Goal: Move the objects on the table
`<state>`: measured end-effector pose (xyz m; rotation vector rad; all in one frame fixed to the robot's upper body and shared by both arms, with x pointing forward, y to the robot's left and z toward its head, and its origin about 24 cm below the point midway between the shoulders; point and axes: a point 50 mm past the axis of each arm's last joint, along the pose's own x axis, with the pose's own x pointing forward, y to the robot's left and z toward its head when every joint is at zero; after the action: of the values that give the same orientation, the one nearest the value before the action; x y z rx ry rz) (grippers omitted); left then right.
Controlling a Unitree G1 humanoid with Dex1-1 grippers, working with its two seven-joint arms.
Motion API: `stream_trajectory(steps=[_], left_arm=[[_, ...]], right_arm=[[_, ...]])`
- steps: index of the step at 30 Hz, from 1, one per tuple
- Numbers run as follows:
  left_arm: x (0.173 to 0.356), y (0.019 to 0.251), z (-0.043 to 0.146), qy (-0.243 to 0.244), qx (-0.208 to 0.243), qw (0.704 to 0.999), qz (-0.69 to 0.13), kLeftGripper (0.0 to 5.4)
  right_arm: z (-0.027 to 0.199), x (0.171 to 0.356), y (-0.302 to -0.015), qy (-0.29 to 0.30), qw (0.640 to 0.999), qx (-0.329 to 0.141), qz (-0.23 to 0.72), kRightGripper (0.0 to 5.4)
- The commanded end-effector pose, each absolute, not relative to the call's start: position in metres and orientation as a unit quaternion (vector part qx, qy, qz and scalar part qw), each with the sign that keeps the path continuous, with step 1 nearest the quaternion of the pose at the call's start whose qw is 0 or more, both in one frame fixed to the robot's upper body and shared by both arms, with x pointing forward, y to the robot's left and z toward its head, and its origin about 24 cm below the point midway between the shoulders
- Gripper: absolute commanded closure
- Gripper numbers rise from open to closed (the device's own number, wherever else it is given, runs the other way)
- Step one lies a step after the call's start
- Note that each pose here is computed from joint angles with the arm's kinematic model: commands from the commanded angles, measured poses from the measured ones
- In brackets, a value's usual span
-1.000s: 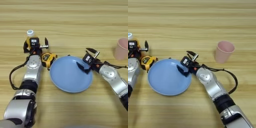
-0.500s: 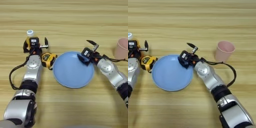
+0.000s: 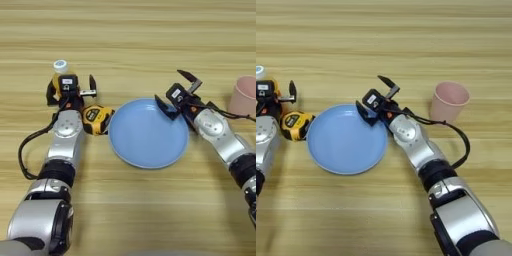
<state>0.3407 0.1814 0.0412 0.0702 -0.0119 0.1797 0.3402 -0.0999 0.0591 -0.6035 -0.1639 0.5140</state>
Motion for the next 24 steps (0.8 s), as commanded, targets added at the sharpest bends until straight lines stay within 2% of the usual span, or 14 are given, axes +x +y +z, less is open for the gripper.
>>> stream_trajectory(steps=[1, 8, 11, 19, 24], left_arm=[[0.340, 0.180, 0.040, 0.000, 0.040, 0.996, 0.085, 0.00], [0.340, 0.180, 0.040, 0.000, 0.040, 0.996, 0.085, 0.00], [0.340, 0.180, 0.040, 0.001, 0.040, 0.996, 0.085, 0.00], [0.341, 0.180, 0.042, -0.008, 0.041, 0.996, 0.081, 0.00], [0.340, 0.181, 0.047, -0.024, 0.050, 0.995, 0.080, 0.00]], right_arm=[[0.078, 0.340, -0.098, -0.122, 0.927, -0.252, 0.248, 0.03], [0.105, 0.338, -0.109, -0.172, 0.937, -0.215, 0.215, 0.03], [0.110, 0.339, -0.117, -0.174, 0.942, -0.209, 0.197, 0.03], [0.113, 0.331, -0.123, -0.179, 0.949, -0.183, 0.183, 0.03], [0.098, 0.332, -0.120, -0.146, 0.956, -0.174, 0.186, 0.03]])
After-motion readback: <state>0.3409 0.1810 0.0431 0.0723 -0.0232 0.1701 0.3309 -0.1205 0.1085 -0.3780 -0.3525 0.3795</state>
